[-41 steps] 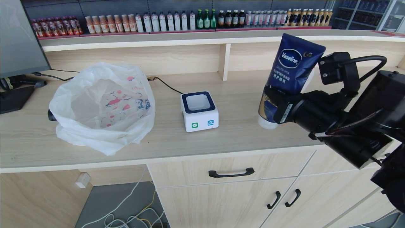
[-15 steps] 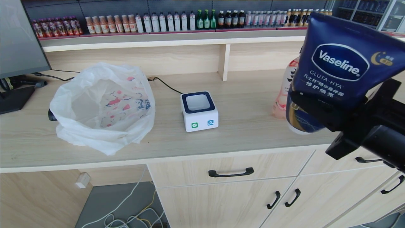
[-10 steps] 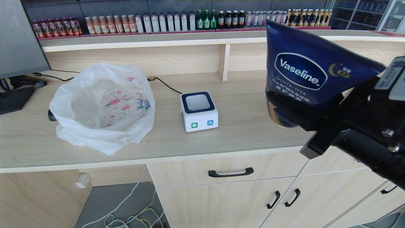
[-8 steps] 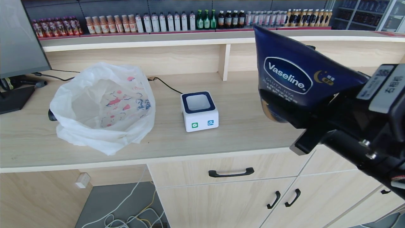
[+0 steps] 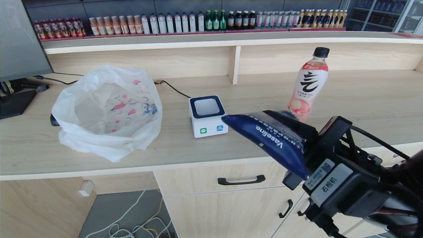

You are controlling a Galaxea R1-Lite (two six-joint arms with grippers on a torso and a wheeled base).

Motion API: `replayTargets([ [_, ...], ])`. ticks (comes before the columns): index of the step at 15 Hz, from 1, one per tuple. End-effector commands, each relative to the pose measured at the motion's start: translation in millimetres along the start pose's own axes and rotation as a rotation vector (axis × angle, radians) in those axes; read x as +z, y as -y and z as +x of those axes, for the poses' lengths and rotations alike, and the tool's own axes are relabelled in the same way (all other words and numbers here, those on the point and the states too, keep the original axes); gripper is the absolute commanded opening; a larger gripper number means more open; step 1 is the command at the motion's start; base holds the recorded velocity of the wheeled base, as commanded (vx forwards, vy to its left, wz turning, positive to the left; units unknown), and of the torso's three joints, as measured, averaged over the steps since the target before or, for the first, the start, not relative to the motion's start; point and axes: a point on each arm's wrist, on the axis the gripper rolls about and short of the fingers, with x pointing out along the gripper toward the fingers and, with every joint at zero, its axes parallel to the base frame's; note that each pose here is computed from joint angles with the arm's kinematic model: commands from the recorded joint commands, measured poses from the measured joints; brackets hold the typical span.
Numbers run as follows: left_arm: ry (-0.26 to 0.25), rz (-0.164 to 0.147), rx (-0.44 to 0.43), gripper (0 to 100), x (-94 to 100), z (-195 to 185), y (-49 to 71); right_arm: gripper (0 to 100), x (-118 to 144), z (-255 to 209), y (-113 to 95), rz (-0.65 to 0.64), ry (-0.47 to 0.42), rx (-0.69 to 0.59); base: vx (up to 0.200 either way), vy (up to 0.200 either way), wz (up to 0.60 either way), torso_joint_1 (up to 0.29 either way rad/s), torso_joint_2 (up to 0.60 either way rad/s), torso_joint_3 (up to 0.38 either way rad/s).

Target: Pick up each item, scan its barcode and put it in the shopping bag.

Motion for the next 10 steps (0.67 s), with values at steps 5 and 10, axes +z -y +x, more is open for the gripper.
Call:
replayTargets([
  [5, 0.0, 0.0, 0.0, 100, 0.0, 0, 0.0, 0, 1, -17, -20, -0.209, 0.113, 0.093, 0.0, 0.0, 0.0, 0.0, 0.0, 0.0],
  [10, 0.0, 0.0, 0.0, 100, 0.0, 0, 0.0, 0, 7, -12, -15, -0.293, 0.224, 0.077, 0.0, 0.0, 0.0, 0.0, 0.0, 0.0],
])
